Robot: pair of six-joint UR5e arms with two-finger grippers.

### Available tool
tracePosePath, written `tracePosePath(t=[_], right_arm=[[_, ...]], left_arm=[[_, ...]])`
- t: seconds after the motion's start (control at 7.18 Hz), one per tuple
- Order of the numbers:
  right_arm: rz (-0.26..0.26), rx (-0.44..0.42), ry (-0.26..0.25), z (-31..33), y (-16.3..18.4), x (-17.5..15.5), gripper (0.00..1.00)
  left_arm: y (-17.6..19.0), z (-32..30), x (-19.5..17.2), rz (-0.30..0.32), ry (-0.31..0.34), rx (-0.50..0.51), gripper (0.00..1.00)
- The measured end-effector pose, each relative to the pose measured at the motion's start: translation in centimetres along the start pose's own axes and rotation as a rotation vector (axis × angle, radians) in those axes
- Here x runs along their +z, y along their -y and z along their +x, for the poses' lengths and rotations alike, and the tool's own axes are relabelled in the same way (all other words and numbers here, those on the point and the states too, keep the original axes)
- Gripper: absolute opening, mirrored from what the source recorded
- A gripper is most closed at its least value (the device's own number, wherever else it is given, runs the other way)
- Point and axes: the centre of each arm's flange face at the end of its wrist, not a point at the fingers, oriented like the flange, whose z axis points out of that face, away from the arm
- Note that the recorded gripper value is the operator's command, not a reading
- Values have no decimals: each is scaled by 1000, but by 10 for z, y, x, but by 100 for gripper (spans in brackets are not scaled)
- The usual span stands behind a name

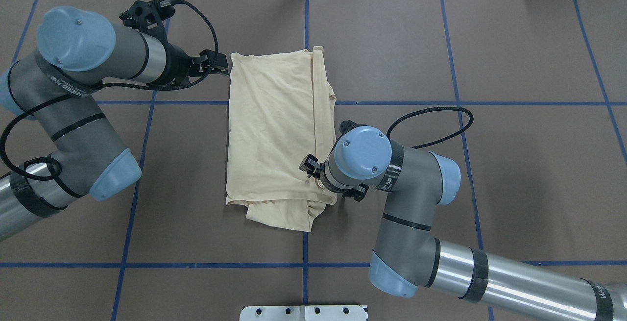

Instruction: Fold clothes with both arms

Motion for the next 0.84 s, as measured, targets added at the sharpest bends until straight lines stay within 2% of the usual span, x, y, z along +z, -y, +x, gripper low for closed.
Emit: tracePosePath(t=[0.56, 0.84], right_arm=[[0, 142, -8, 3, 0, 2, 100], [-3, 260, -15, 4, -7, 6, 100]], left_arm=[[-1, 0, -2, -1, -3, 0, 100], [-4, -4, -9, 0, -8, 2, 99]])
